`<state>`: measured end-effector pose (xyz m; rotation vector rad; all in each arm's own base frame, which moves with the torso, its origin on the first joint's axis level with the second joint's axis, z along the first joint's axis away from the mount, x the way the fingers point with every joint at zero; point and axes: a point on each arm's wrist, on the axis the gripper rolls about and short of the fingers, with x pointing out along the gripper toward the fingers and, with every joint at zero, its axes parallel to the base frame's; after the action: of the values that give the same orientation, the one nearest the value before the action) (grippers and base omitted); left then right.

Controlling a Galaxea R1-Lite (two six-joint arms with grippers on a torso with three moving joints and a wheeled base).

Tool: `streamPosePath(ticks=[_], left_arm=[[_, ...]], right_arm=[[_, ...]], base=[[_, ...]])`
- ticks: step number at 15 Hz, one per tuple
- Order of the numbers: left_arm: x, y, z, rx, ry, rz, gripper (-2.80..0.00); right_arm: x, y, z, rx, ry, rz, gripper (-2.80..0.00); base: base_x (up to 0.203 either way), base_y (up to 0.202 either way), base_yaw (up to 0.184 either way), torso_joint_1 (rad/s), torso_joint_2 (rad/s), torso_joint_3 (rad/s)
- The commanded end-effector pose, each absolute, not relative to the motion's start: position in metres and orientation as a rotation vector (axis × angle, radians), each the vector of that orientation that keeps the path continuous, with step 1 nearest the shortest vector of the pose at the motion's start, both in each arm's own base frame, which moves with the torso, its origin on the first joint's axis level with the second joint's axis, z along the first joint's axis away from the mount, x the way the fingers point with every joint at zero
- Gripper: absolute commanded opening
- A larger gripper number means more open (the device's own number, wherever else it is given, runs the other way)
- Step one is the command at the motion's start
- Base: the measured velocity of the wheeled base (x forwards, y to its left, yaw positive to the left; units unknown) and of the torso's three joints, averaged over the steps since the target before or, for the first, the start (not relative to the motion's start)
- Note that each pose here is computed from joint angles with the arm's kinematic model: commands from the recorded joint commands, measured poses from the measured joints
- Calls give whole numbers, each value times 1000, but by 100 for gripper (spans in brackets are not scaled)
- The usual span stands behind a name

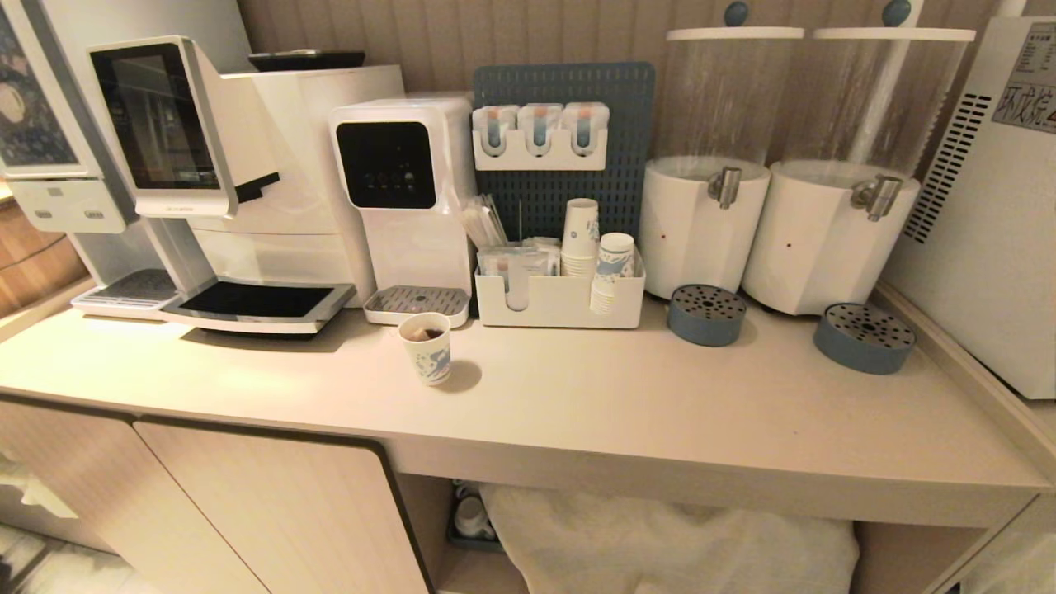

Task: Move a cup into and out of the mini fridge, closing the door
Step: Place the ceramic cup on the table

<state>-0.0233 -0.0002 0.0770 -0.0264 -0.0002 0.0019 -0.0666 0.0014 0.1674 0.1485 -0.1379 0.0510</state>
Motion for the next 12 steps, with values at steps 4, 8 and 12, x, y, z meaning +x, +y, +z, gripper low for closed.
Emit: streamPosePath(ticks=[4, 8, 12], left_arm=[[-23, 0, 77, -28, -1, 3, -280], [-23, 0, 77, -34, 0, 3, -280], [-23, 0, 77, -34, -1, 3, -280]], right_arm=[[13, 1, 237, 167, 101, 50, -280], [107, 6, 243, 160, 201, 229, -280], [161, 10, 208, 141, 212, 523, -280]], base=[[0, 0, 0, 0, 0, 0], [0, 0, 0, 0, 0, 0], [0, 0, 0, 0, 0, 0]])
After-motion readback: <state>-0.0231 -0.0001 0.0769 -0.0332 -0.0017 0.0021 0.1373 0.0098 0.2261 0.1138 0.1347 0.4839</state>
